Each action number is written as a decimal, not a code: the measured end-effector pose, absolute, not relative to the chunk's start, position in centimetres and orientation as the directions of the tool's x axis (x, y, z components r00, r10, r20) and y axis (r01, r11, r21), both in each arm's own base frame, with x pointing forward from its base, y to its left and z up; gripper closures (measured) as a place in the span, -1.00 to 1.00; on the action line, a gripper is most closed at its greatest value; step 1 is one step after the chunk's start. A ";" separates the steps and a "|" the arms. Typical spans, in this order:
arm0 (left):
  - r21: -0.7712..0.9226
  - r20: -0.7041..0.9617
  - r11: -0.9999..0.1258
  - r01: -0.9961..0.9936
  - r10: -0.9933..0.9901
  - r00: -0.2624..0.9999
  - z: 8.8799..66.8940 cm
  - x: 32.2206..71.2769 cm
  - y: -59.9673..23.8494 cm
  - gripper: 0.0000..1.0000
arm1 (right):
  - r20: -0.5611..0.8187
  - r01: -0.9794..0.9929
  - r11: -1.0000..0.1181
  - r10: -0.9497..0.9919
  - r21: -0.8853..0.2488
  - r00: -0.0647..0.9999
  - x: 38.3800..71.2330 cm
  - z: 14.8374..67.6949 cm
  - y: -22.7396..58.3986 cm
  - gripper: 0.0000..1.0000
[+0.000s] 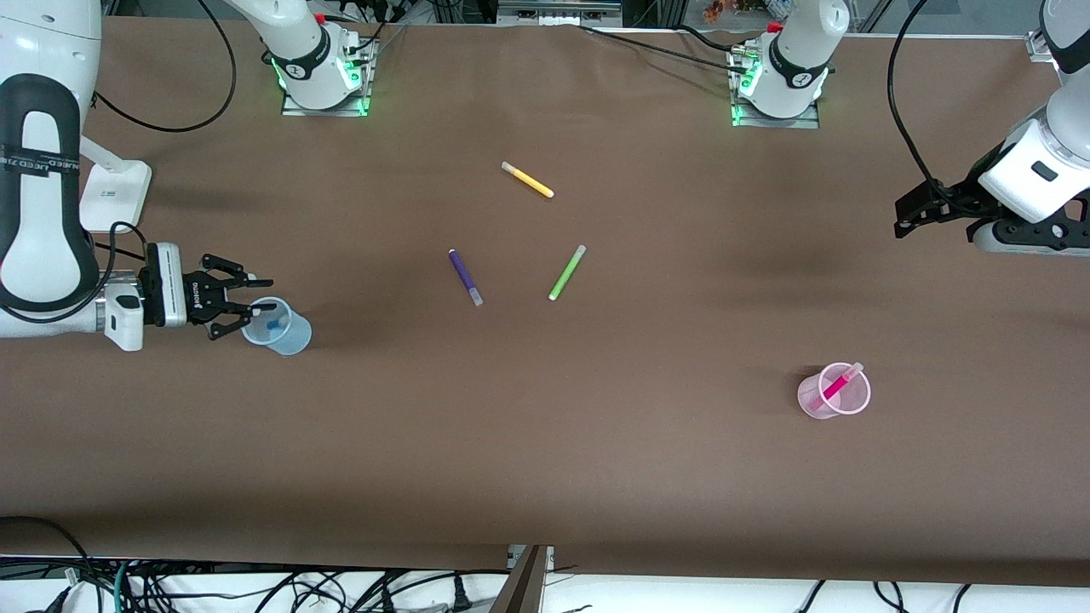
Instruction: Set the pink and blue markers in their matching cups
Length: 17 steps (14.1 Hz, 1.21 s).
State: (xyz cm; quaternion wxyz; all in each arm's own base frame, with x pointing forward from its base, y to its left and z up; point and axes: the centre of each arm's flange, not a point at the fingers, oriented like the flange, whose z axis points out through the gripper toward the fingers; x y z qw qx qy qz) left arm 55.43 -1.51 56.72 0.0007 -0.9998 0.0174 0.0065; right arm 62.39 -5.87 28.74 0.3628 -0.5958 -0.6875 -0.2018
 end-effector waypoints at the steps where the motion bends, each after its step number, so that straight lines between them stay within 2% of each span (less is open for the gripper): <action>1: -0.001 -0.014 -0.999 -0.035 -0.035 0.999 56.7 55.4 -1.5 -1.00 | 0.739 0.967 0.200 0.674 -0.156 -0.020 62.6 29.0 -5.9 -0.29; 4: -0.001 -0.019 -0.999 -0.035 -0.035 0.999 56.6 55.4 -1.5 -1.00 | 0.730 0.970 0.160 0.683 -0.181 0.024 63.1 29.8 -5.8 -0.94; 5: -0.001 -0.023 -0.999 -0.035 -0.035 0.999 56.6 55.3 -1.5 -1.00 | 0.724 0.969 0.133 0.688 -0.206 0.059 63.3 30.2 -5.7 -1.00; 12: -0.001 -0.030 -0.999 -0.035 -0.035 0.999 56.6 55.2 -1.5 -1.00 | 0.571 0.873 -0.176 0.695 -0.454 0.437 65.5 34.3 -4.6 -1.00; 15: -0.001 -0.030 -0.999 -0.035 -0.035 0.999 56.6 55.2 -1.5 -1.00 | 0.440 0.781 -0.314 0.686 -0.540 0.580 66.3 36.0 -2.8 -1.00; 17: -0.001 -0.031 -0.999 -0.035 -0.035 0.999 56.6 55.2 -1.5 -1.00 | 0.304 0.713 -0.429 0.693 -0.555 0.654 66.6 38.0 -1.1 -1.00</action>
